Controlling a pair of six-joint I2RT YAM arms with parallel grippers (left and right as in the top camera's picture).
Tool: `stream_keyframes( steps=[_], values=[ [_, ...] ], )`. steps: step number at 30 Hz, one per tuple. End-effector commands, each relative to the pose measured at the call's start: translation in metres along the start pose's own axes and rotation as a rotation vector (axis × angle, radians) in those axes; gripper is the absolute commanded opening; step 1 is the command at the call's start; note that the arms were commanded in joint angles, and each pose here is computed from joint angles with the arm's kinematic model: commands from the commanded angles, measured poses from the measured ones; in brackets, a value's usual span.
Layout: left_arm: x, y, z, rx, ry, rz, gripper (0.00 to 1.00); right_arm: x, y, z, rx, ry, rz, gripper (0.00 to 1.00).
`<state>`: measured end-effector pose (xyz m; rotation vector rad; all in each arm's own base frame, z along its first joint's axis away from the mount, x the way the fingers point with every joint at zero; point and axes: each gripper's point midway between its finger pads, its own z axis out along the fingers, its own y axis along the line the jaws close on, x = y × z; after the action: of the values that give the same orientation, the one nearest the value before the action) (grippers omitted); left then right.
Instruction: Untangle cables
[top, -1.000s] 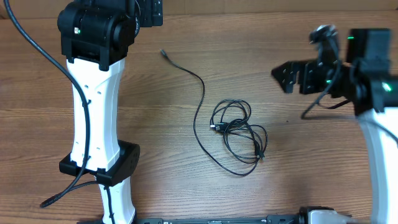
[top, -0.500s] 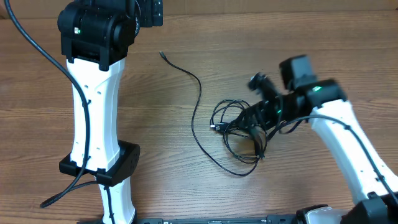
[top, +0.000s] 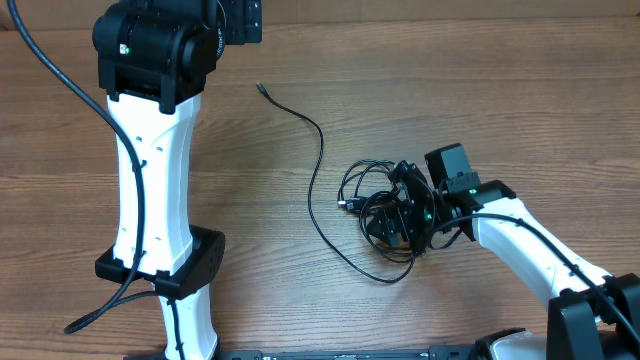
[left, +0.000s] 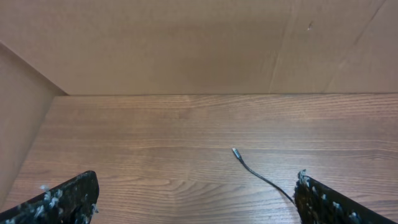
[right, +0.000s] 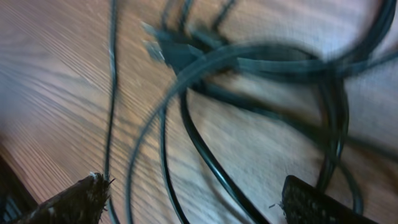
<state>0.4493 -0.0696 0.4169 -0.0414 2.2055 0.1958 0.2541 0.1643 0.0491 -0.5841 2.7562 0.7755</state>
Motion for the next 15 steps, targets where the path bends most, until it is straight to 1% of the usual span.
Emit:
stream_keyframes(
  steps=[1,2,3,4,6,8,11,15],
  values=[
    [-0.003,0.004,-0.008,0.004,-0.016,0.002,1.0,0.011,-0.01,0.007,0.041,0.002,0.053,0.84],
    [-0.003,0.004,-0.008,0.006,-0.015,0.002,1.0,0.012,-0.011,0.008,0.042,-0.002,0.061,0.8],
    [-0.002,0.003,-0.008,0.009,-0.014,0.003,1.0,0.012,-0.011,0.009,0.041,-0.005,0.062,0.72],
    [-0.002,0.003,-0.008,0.01,-0.013,0.003,1.0,0.012,-0.012,0.009,0.041,-0.005,0.062,0.62],
    [-0.002,0.003,-0.008,0.009,-0.01,0.004,1.0,0.012,-0.012,0.01,0.042,-0.008,0.06,0.59],
    [0.0,0.003,-0.008,0.009,-0.005,0.007,1.0,0.012,-0.013,0.01,0.048,-0.011,0.058,0.45],
    [0.001,0.002,-0.008,0.016,-0.001,0.008,1.0,0.011,-0.019,0.009,0.086,-0.012,0.058,0.43],
    [0.001,0.002,-0.008,0.017,0.0,0.008,1.0,0.01,-0.02,0.009,0.091,-0.017,0.057,0.11]
  ],
)
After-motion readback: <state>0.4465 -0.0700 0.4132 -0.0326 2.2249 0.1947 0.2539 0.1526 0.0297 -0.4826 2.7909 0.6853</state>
